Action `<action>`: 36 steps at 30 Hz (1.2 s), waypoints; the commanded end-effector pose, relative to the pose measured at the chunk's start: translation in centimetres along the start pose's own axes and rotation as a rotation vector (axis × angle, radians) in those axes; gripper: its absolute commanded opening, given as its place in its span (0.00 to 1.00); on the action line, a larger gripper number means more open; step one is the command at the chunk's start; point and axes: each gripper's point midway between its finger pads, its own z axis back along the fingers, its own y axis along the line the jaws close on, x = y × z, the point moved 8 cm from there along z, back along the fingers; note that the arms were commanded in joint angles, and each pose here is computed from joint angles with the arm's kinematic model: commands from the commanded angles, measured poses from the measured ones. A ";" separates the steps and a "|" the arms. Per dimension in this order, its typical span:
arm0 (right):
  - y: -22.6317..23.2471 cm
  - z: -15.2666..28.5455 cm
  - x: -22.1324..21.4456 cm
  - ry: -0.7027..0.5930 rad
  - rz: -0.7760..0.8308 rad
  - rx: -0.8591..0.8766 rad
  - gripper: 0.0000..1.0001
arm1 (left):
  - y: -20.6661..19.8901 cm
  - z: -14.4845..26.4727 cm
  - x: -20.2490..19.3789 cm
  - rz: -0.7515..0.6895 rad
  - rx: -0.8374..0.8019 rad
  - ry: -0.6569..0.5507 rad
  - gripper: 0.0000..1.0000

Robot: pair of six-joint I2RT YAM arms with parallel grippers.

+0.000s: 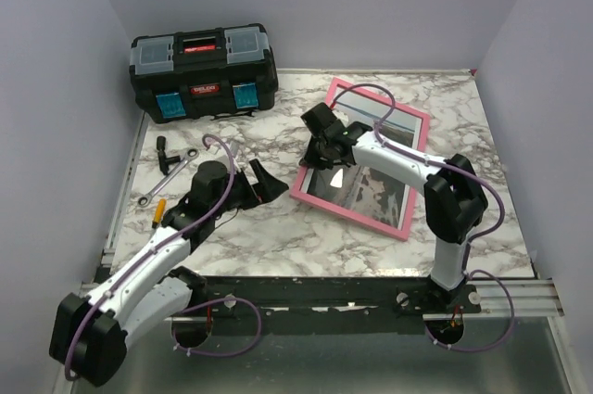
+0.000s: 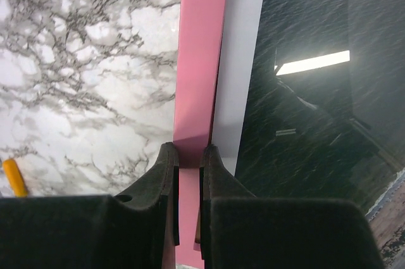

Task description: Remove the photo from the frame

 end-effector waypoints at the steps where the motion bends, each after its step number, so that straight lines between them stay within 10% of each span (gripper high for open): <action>1: 2.6 3.0 0.5 0.007 0.020 0.249 0.01 | -1.8 -1.7 -1.1 0.081 -0.208 0.158 0.98; 21: 2.5 6.9 -0.7 0.101 0.051 0.415 0.01 | -0.2 -5.4 -3.3 0.148 -0.241 0.221 0.83; 36: 1.7 8.2 -0.9 0.073 0.134 0.467 0.01 | -1.1 -5.8 -2.9 0.124 -0.328 0.226 0.17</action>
